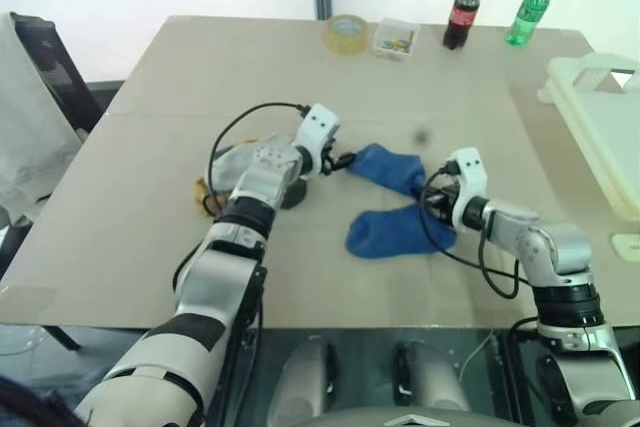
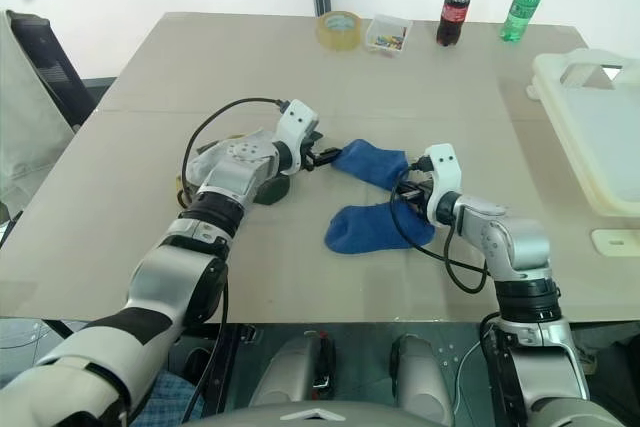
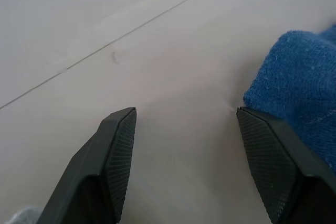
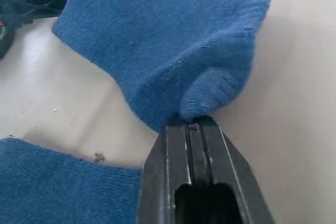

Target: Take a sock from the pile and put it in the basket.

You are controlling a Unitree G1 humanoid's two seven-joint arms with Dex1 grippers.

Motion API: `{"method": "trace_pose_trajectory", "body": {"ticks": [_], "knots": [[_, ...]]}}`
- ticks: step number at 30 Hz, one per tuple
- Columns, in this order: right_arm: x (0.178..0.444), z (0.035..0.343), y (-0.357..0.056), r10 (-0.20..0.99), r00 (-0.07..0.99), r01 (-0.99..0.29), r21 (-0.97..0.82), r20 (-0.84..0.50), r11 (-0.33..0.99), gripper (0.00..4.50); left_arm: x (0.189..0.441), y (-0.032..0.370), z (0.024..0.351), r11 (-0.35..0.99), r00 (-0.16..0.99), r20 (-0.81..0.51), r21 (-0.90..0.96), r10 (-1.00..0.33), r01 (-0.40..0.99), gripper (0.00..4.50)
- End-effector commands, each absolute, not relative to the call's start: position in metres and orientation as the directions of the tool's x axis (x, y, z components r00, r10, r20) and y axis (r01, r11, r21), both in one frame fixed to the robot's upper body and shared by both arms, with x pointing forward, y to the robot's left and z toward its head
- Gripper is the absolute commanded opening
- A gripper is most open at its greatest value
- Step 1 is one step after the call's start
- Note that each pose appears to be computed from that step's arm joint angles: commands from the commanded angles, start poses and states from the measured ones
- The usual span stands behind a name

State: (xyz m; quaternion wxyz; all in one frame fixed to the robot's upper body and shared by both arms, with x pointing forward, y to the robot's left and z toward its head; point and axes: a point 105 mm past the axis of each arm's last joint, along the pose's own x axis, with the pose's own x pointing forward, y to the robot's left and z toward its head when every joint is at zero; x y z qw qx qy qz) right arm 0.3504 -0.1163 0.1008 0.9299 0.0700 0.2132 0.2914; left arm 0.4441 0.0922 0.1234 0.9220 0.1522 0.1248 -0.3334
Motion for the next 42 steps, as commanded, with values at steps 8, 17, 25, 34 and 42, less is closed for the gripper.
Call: {"method": "trace_pose_trajectory", "body": {"ticks": [8, 17, 25, 34, 42], "knots": [[0.356, 0.105, -0.126, 0.528, 0.778, -0.483, 0.211, -0.342, 0.85, 0.0, 0.434, 0.087, 0.116, 0.705, 0.711, -0.349, 0.169, -0.611, 0.689, 0.03], [0.358, 0.108, -0.128, 0.519, 0.79, -0.483, 0.19, -0.327, 0.855, 0.0, 0.432, 0.092, 0.121, 0.723, 0.724, -0.324, 0.149, -0.609, 0.675, 0.03], [0.357, 0.118, -0.133, 0.517, 0.802, -0.495, 0.152, -0.298, 0.855, 0.0, 0.415, 0.09, 0.141, 0.728, 0.708, -0.224, -0.013, -0.67, 0.685, 0.03], [0.34, 0.145, -0.144, 0.522, 0.815, -0.514, 0.103, -0.252, 0.852, 0.0, 0.392, 0.107, 0.143, 0.739, 0.721, -0.172, -0.237, -0.671, 0.631, 0.03], [0.321, 0.154, -0.143, 0.559, 0.789, -0.552, 0.107, -0.255, 0.827, 0.0, 0.373, 0.101, 0.128, 0.705, 0.692, -0.187, -0.353, -0.698, 0.615, 0.03]]}}
